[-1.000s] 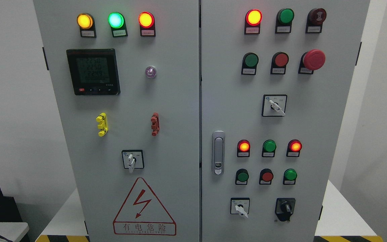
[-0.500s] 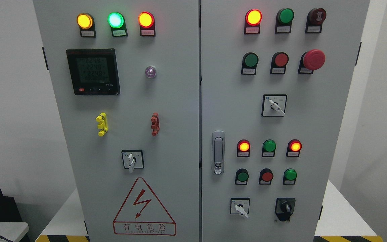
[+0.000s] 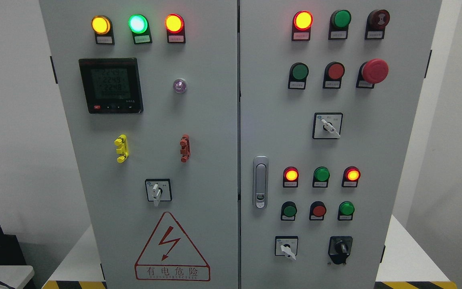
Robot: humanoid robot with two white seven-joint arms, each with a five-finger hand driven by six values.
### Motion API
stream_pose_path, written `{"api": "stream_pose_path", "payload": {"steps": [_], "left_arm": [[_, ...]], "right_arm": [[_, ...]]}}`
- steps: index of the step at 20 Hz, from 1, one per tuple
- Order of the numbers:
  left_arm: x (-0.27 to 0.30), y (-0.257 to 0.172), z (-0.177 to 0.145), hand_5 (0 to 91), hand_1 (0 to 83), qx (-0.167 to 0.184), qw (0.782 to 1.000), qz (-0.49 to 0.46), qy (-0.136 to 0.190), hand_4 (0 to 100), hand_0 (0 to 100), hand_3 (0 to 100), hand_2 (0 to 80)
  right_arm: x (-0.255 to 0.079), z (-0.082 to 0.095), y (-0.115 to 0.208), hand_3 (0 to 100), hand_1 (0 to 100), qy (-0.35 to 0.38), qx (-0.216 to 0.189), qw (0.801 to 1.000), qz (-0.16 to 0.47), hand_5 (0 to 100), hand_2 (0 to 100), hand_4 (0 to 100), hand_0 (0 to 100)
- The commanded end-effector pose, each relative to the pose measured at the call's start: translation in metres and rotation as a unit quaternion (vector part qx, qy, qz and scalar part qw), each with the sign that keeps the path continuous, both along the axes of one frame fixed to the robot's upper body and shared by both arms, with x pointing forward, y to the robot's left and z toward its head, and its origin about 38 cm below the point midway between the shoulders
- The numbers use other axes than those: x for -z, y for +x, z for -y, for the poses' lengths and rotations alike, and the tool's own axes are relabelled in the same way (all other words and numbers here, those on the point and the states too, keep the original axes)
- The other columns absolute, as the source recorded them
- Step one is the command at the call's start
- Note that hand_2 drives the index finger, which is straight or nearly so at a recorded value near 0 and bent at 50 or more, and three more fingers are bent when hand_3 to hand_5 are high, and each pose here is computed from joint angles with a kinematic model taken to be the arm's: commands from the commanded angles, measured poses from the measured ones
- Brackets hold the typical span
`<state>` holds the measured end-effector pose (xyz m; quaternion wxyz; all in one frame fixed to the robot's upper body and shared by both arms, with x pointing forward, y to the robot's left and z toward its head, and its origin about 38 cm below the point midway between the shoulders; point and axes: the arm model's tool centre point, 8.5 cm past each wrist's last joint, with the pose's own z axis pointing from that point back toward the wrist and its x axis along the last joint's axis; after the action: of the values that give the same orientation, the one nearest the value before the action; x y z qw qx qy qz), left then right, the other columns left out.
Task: Turn on light switch 1
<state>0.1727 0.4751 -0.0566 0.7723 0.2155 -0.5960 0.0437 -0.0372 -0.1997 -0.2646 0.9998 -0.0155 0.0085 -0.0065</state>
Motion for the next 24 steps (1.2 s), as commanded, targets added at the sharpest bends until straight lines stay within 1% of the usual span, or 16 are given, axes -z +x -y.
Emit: {"api": "stream_pose_path", "payload": {"steps": [1,4,5,7,9,11,16,19,21,23,24], "left_arm": [[-0.108,0.05,-0.003,43.1,0.0,0.049,0.985,0.135,0.095,64,55,50,25.6],[-0.127,0.063,0.005,45.3,0.0,0.066,0.976,0.173,0.112,65,53,52,26.8],[-0.132,0.069,0.009,46.0,0.0,0.072,0.974,0.183,0.112,66,52,53,27.5],[-0.138,0.082,0.018,48.5,0.0,0.087,0.971,0.195,0.109,67,47,55,29.5],[-0.147,0.096,0.024,53.4,0.0,0.118,0.965,0.212,0.098,70,41,59,32.5],[-0.154,0.104,0.038,56.7,0.0,0.147,0.956,0.237,0.086,71,35,61,33.7],[-0.173,0.117,0.058,58.7,0.0,0.182,0.935,0.285,0.104,71,32,62,33.8],[-0.182,0.124,0.071,61.6,0.0,0.199,0.928,0.299,0.103,73,29,63,35.6],[-0.191,0.129,0.084,63.6,0.0,0.213,0.919,0.314,0.104,74,23,64,35.8],[-0.199,0.133,0.1,65.3,1.1,0.231,0.911,0.326,0.102,74,11,65,37.1],[-0.202,0.134,0.107,65.5,2.2,0.237,0.907,0.332,0.101,74,9,65,37.3]], "right_arm": [[0.0,-0.001,0.0,0,39,0.001,0.004,1.0,-0.001,0,0,0,12],[0.0,0.0,0.001,0,39,0.0,0.004,1.0,0.001,0,0,0,12],[0.0,-0.001,0.001,0,39,0.001,0.004,1.0,0.001,0,0,0,12],[0.0,-0.001,0.0,0,39,0.001,0.004,1.0,0.0,0,0,0,12],[0.0,-0.001,0.001,0,39,0.001,0.004,1.0,0.001,0,0,0,12],[0.0,0.0,0.0,0,39,0.0,0.004,1.0,0.0,0,0,0,12],[0.0,-0.001,0.0,0,39,0.001,0.004,1.0,-0.001,0,0,0,12],[0.0,-0.001,0.001,0,39,0.001,0.004,1.0,0.001,0,0,0,12],[0.0,-0.001,0.0,0,39,0.001,0.004,1.0,-0.001,0,0,0,12],[0.0,0.0,0.001,0,39,0.0,0.004,1.0,0.001,0,0,0,12],[0.0,0.0,0.0,0,39,0.0,0.004,1.0,0.0,0,0,0,12]]}}
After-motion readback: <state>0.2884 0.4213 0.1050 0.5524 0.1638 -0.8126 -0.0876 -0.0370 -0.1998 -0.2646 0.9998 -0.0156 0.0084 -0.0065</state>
